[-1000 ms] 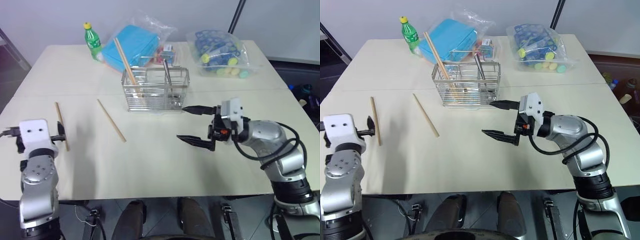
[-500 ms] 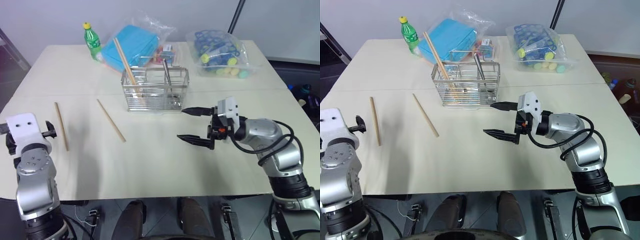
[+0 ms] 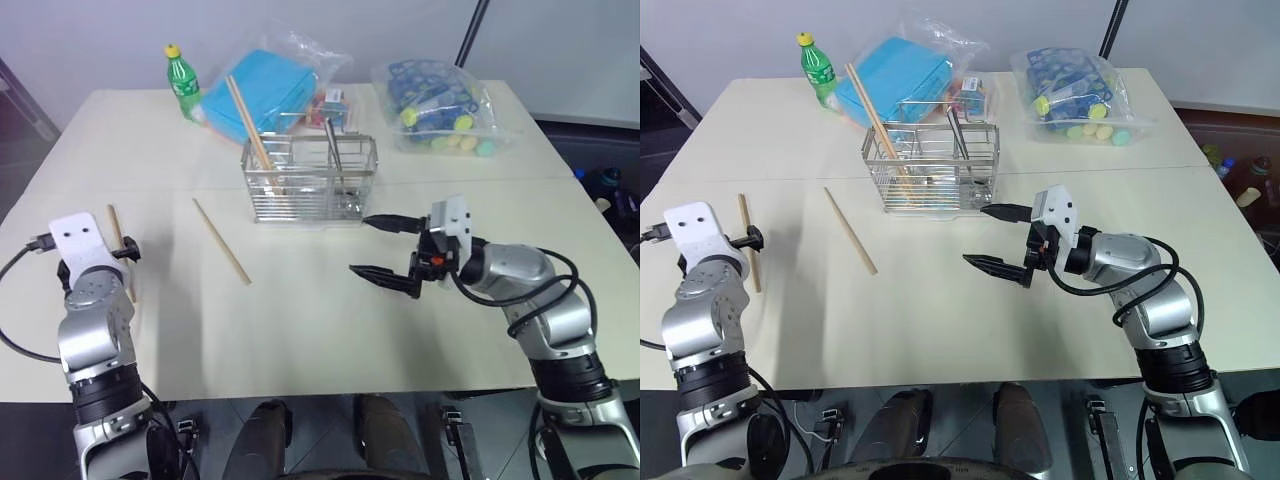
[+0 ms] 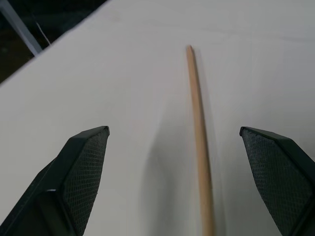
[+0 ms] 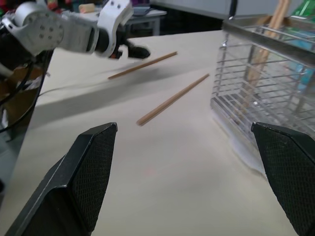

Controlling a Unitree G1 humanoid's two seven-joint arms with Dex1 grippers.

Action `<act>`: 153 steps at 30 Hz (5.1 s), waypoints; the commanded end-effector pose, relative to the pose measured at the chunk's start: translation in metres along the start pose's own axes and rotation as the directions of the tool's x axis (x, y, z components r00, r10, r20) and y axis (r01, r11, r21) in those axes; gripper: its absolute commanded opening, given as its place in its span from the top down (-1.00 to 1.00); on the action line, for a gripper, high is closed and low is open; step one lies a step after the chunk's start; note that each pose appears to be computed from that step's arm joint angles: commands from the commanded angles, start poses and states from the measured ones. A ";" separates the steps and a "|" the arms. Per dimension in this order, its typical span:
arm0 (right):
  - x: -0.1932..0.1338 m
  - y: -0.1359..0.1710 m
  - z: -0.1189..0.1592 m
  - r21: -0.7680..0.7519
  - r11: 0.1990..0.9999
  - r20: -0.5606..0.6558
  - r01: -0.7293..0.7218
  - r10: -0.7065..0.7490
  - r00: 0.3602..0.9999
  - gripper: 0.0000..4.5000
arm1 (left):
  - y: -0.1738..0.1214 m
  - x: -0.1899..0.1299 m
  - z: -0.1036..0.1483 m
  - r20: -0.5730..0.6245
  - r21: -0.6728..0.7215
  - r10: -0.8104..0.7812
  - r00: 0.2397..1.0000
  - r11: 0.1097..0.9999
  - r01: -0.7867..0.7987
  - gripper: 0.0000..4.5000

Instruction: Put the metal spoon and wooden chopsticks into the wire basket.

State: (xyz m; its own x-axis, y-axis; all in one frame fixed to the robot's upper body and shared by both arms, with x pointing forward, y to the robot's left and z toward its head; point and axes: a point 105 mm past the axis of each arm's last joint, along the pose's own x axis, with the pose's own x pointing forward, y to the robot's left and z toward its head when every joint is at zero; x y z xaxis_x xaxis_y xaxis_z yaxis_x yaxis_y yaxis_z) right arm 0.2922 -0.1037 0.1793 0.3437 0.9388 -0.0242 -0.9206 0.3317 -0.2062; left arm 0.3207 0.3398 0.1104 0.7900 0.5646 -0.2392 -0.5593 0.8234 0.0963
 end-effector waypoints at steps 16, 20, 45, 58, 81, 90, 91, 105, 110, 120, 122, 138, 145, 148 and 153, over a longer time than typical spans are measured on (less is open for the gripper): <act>0.001 0.008 0.016 -0.048 0.999 0.032 -0.001 0.003 0.999 -0.99 | -0.003 0.013 -0.009 -0.055 -0.039 -0.034 0.998 0.999 0.032 -1.00; 0.001 0.009 0.016 -0.047 0.999 0.031 -0.001 0.002 1.000 -0.99 | -0.006 0.013 -0.009 -0.056 -0.044 -0.045 0.997 0.998 0.043 -1.00; -0.001 0.001 0.017 -0.059 0.998 0.030 0.026 -0.024 0.999 -1.00 | -0.004 0.013 -0.015 -0.100 -0.205 -0.088 0.991 0.977 0.066 -0.75; -0.003 -0.002 0.016 -0.047 0.998 0.024 0.038 -0.037 0.999 -1.00 | 0.008 0.010 -0.014 -0.094 -0.202 -0.057 0.994 0.979 0.037 1.00; -0.016 -0.003 0.030 -0.040 0.984 0.043 0.176 -0.174 0.984 -1.00 | -0.121 -0.110 0.229 0.684 0.351 -0.726 0.069 0.411 0.841 1.00; -0.013 -0.001 0.027 -0.028 0.976 0.063 0.214 -0.212 0.975 -1.00 | -0.145 -0.120 0.232 0.746 0.240 -0.665 -0.031 0.225 0.944 1.00; -0.013 -0.001 0.027 -0.028 0.976 0.067 0.217 -0.214 0.974 -1.00 | -0.147 -0.120 0.231 0.756 0.222 -0.654 -0.029 0.215 0.951 1.00; -0.002 0.002 0.025 -0.020 0.975 0.091 0.222 -0.220 0.971 -1.00 | -0.167 -0.094 0.201 0.784 0.058 -0.620 0.037 0.132 0.990 1.00; -0.002 0.003 0.024 -0.018 0.973 0.094 0.230 -0.227 0.969 -1.00 | -0.169 -0.089 0.191 0.776 0.009 -0.628 0.046 0.084 0.996 1.00; 0.001 0.008 0.022 -0.002 0.966 0.111 0.259 -0.257 0.960 -1.00 | -0.177 -0.082 0.181 0.764 -0.058 -0.643 0.050 0.008 0.998 1.00; 0.002 0.010 0.021 -0.002 0.964 0.112 0.264 -0.263 0.958 -1.00 | -0.178 -0.080 0.181 0.764 -0.078 -0.644 0.050 -0.016 0.997 1.00; 0.005 0.014 0.019 0.015 0.953 0.135 0.302 -0.302 0.944 -1.00 | -0.180 -0.071 0.184 0.761 -0.103 -0.644 0.073 -0.009 0.995 1.00; 0.007 0.013 0.018 0.023 0.949 0.144 0.314 -0.314 0.938 -1.00 | -0.187 -0.073 0.189 0.762 -0.084 -0.643 0.073 0.014 0.996 1.00; 0.008 0.014 0.018 0.028 0.946 0.149 0.322 -0.322 0.935 -1.00 | -0.191 -0.075 0.190 0.753 -0.059 -0.655 0.064 0.030 0.998 1.00; 0.010 0.016 0.017 0.039 0.941 0.160 0.336 -0.338 0.927 -1.00 | -0.201 -0.081 0.192 0.728 0.004 -0.684 0.035 0.056 0.998 1.00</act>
State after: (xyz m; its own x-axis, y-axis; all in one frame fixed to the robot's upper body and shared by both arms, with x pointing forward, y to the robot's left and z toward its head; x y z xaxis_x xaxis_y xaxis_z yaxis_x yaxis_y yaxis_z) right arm 0.2865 -0.0929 0.1770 0.6260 0.7667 0.1422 -0.7590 0.6410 -0.1145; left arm 0.4208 0.1451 0.2747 0.6399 -0.4863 0.5949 0.7386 0.6028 -0.3018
